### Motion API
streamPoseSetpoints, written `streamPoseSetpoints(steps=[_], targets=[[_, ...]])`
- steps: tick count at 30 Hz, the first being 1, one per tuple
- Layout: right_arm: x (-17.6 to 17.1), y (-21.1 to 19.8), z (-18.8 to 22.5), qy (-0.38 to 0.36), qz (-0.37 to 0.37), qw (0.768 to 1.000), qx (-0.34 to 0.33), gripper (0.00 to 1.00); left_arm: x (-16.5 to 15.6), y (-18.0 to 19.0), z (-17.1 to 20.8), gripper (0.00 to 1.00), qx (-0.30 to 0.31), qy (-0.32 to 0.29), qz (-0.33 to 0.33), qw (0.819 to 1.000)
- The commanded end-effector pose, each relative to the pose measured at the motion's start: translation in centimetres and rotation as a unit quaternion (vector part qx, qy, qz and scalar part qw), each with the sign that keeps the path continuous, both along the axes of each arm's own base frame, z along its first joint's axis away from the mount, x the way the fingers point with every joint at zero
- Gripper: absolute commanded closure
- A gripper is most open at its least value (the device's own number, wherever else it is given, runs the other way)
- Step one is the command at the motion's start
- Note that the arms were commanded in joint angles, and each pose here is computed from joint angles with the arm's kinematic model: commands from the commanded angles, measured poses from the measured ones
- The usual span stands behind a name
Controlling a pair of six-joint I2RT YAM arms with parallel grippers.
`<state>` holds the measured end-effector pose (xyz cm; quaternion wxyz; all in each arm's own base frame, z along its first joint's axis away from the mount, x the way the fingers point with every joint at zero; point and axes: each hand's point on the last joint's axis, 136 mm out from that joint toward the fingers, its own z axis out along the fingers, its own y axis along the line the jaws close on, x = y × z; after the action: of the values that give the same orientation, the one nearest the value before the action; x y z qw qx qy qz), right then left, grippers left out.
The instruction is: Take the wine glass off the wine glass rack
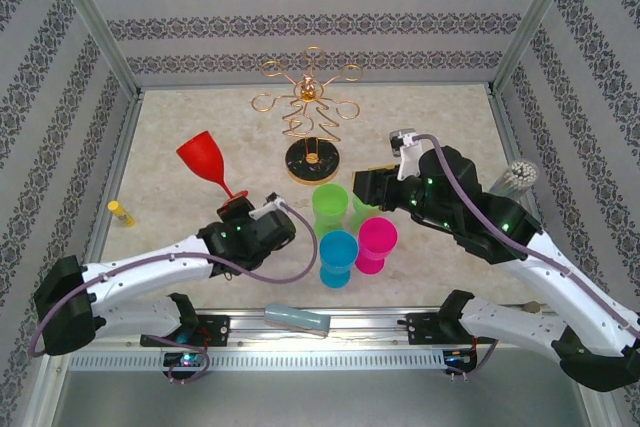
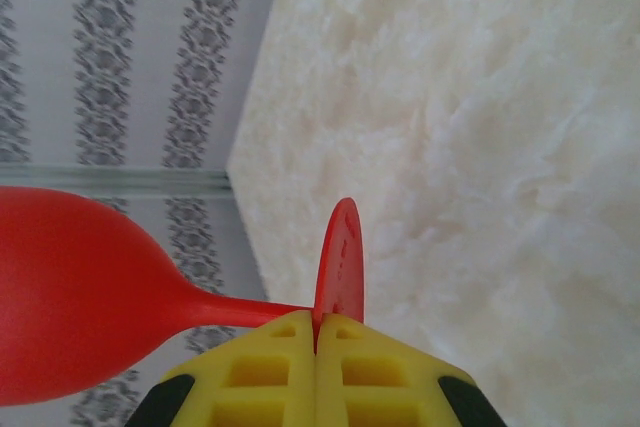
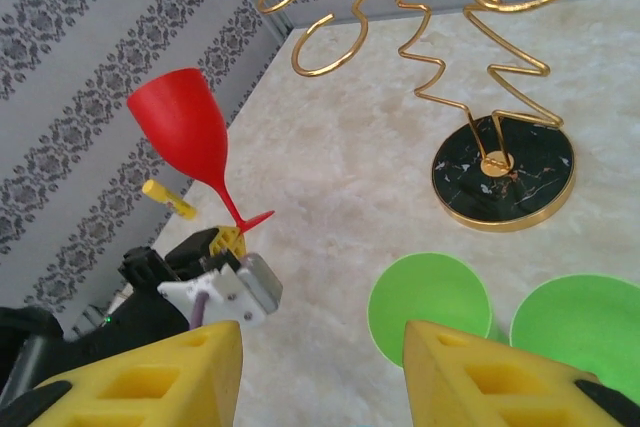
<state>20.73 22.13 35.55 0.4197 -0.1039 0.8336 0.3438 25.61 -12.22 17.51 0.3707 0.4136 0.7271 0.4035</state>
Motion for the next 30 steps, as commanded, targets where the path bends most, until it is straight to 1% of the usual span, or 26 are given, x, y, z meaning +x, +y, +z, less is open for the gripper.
streamPoseSetpoints(steps=[1, 4, 7, 15, 17, 22, 27, 30], targets=[[0.3, -0.4, 2.4, -0.037, 0.004, 0.999, -0.014, 0.53, 0.3, -0.4, 1.9, 1.0, 0.081, -0.094, 0.016, 0.992], [0.2, 0.1, 3.5, -0.052, 0.023, 0.998, -0.019, 0.52, 0.0, -1.2, 1.0, 1.0, 0.125, -0.115, 0.017, 0.985], [0.1, 0.7, 4.3, -0.061, 0.044, 0.997, -0.027, 0.52, -0.5, -1.5, 0.4, 1.0, 0.142, -0.118, 0.017, 0.983], [0.4, 4.0, 5.5, -0.055, 0.117, 0.99, -0.048, 0.52, -1.1, -2.0, 0.5, 1.0, 0.181, -0.142, 0.013, 0.973], [0.5, 4.8, 5.5, -0.048, 0.131, 0.989, -0.051, 0.53, -1.2, -2.0, 0.8, 1.0, 0.177, -0.149, 0.014, 0.973], [0.5, 6.2, 4.9, -0.033, 0.152, 0.987, -0.042, 0.52, -1.4, -1.4, 2.4, 1.0, 0.141, -0.156, 0.023, 0.977], [0.7, 6.5, 4.3, -0.024, 0.152, 0.987, -0.039, 0.52, -1.6, -1.3, 1.8, 1.0, 0.133, -0.147, 0.016, 0.98], [0.7, 6.7, 4.5, -0.024, 0.154, 0.987, -0.036, 0.53, -1.7, -1.1, 2.7, 1.0, 0.112, -0.162, 0.018, 0.98]])
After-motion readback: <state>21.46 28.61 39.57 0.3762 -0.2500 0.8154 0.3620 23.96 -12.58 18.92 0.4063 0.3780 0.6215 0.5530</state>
